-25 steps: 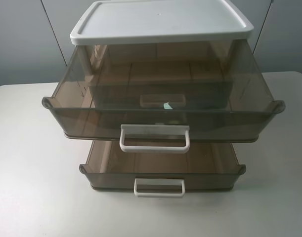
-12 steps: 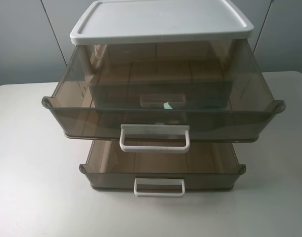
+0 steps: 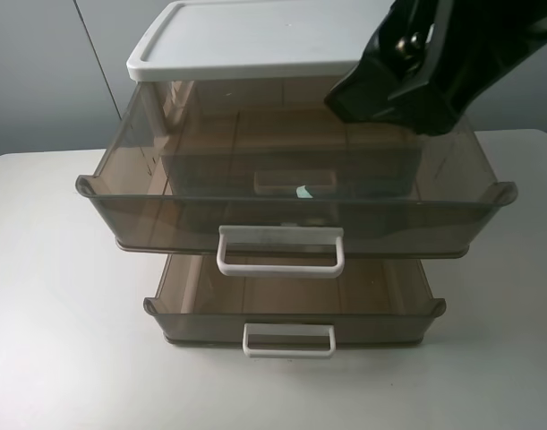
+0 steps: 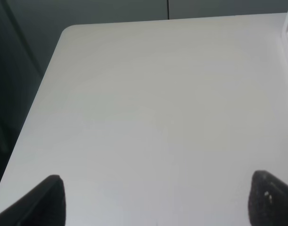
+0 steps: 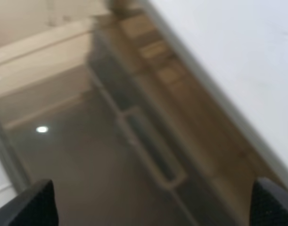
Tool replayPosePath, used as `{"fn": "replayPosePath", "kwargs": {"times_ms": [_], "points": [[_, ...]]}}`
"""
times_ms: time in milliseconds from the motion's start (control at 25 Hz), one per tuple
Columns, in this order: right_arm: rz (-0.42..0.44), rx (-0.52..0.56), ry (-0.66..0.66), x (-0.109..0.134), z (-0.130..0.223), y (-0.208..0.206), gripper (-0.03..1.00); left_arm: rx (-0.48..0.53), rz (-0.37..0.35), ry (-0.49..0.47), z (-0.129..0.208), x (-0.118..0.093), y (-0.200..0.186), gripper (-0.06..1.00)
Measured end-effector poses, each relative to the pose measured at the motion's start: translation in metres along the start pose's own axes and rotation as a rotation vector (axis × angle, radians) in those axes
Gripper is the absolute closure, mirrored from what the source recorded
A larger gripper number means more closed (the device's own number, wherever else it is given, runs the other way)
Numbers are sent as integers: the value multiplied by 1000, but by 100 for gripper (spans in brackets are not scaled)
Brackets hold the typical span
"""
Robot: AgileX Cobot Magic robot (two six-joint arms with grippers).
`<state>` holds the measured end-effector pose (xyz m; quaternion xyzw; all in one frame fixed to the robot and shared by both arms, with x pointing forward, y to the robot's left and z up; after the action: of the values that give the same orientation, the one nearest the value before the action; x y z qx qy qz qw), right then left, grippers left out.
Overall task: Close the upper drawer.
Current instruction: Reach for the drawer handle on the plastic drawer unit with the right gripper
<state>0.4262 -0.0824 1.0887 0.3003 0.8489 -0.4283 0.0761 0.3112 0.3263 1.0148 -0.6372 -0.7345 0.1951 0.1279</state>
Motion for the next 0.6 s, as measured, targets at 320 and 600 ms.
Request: {"fn": "replayPosePath", "kwargs": {"times_ms": [320,600], "points": [[-225,15,-31,58,-15,27,35,0,0,0,0,0,0,20],[-337,-23,-30,77,-25,20,35,0,0,0,0,0,0,20]]}}
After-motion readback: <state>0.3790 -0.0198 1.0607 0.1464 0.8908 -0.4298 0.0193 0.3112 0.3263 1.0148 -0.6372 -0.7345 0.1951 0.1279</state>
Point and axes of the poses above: a point on each arm's last joint axis where the gripper is mounted, y pointing out along that axis toward the gripper, x along the wrist's bending axis when the last joint is at zero, z = x × y, the point moved 9 cm from there along y, pointing out along that axis toward the gripper, and after that the axes turned 8 degrees about -y, right-handed, at the moved point
